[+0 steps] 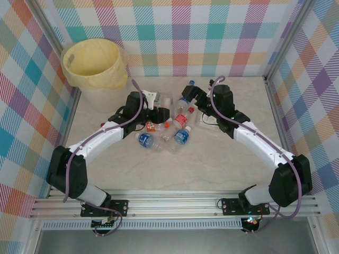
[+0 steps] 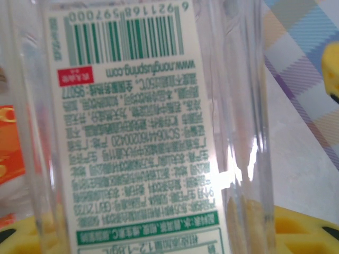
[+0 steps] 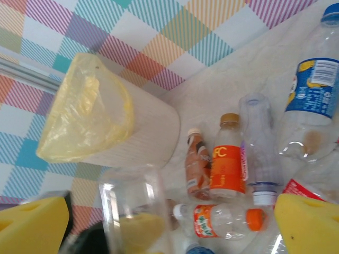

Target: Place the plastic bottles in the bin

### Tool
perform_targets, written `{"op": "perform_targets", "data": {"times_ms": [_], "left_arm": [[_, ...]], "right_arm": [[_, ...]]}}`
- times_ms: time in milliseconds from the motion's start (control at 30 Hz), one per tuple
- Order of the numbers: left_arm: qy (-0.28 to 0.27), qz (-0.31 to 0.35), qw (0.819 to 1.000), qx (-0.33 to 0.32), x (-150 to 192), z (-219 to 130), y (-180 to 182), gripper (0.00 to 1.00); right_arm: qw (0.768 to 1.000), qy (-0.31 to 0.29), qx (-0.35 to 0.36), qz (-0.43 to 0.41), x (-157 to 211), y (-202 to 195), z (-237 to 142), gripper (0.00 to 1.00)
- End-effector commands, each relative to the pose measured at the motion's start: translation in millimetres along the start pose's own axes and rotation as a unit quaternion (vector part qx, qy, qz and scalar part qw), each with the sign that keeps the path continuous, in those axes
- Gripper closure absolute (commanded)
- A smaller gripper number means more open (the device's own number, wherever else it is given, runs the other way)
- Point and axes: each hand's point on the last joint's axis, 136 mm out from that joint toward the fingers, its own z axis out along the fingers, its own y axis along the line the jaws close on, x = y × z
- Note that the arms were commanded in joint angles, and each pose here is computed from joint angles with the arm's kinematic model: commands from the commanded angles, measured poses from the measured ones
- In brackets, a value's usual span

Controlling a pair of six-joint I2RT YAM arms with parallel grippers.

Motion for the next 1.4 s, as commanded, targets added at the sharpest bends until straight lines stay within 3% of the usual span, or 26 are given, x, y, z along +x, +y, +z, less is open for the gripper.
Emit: {"op": "perform_targets", "data": {"times_ms": [0,233,367,500,767,933,1167,1233,1367], "left_arm": [[-0.048,-0.02,0.994,-0.098,-29.0,-28.8,29.7,0.61],[-0.114,-0.008,0.971,-0.211,-70.4,-67.1,55.1,0.6],[-0.17,0.028,0.965,-0.199,-117.2,-84.3,39.5,0.6],[-0.232,0.052,0.946,-0.22,-164.3,-101.8,35.6,0.61],[-0.295,0.026,0.906,-0.303,-221.4,-129.4,82.2,0.61],[-0.283,-0.003,0.894,-0.348,-238.2,-136.3,117.4,0.6],[-0.232,-0.025,0.861,-0.452,-244.3,-136.4,176.2,0.6],[-0.23,-0.025,0.864,-0.446,-251.5,-134.0,184.8,0.6],[-0.239,-0.027,0.889,-0.391,-272.8,-132.1,179.4,0.6]], "right_arm": [[0.998,-0.003,0.0,-0.07,3.8,-4.4,-4.1,0.0],[0.99,0.003,-0.048,-0.135,2.9,17.4,-1.9,0.0],[0.986,-0.004,-0.076,-0.145,-2.9,32.9,0.2,0.0],[0.986,-0.014,-0.084,-0.146,-10.0,41.3,0.6,0.0],[0.975,-0.024,-0.118,-0.187,-12.1,57.4,-7.7,0.0],[0.976,-0.021,-0.12,-0.181,-10.6,57.4,-9.5,0.0],[0.976,-0.016,-0.115,-0.185,-3.1,51.1,-18.1,0.0],[0.975,-0.018,-0.114,-0.188,-3.1,50.8,-20.9,0.0],[0.975,-0.016,-0.103,-0.196,-0.7,45.0,-22.3,0.0]]}}
